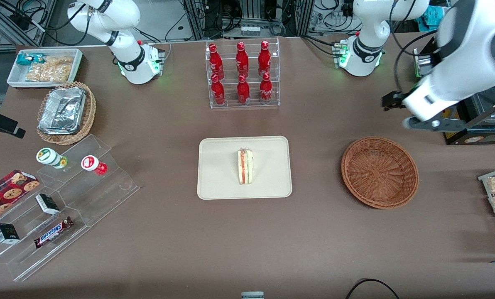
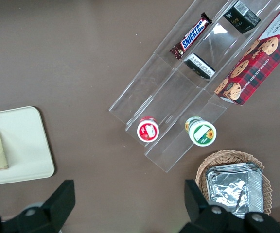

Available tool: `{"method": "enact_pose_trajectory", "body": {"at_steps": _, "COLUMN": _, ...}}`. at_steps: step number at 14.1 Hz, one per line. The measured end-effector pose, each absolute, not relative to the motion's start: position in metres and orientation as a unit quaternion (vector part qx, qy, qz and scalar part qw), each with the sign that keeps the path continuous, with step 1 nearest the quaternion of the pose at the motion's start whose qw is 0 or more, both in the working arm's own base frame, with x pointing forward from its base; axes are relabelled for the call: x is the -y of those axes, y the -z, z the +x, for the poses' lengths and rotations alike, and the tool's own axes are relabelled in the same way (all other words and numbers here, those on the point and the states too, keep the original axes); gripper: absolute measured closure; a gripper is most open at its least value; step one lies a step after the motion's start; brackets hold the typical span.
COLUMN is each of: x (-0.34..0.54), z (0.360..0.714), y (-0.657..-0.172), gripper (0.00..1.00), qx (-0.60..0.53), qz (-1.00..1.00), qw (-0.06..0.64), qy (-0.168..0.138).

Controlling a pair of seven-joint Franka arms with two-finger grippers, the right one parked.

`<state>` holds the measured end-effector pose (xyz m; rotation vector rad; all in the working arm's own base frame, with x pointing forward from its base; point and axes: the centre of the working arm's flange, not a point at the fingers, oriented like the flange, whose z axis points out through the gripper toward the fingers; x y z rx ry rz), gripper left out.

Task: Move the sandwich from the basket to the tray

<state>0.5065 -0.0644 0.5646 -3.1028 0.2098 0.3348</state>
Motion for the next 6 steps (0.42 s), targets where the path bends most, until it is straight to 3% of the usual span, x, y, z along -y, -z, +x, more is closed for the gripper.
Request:
{"method": "enact_pose_trajectory", "body": {"at_steps": 3, "x": 0.044, "z": 0.510, "y": -0.599, "gripper": 0.00, "qx": -0.058, "qz": -0.996, "qw": 0.002, "qy": -0.072}}
{"method": "enact_pose_trajectory", "body": {"at_steps": 6, "x": 0.026, "z": 0.514, "y": -0.607, "gripper": 0.00, "qx": -0.040, "qz": -0.997, "qw": -0.010, "qy": -0.059}}
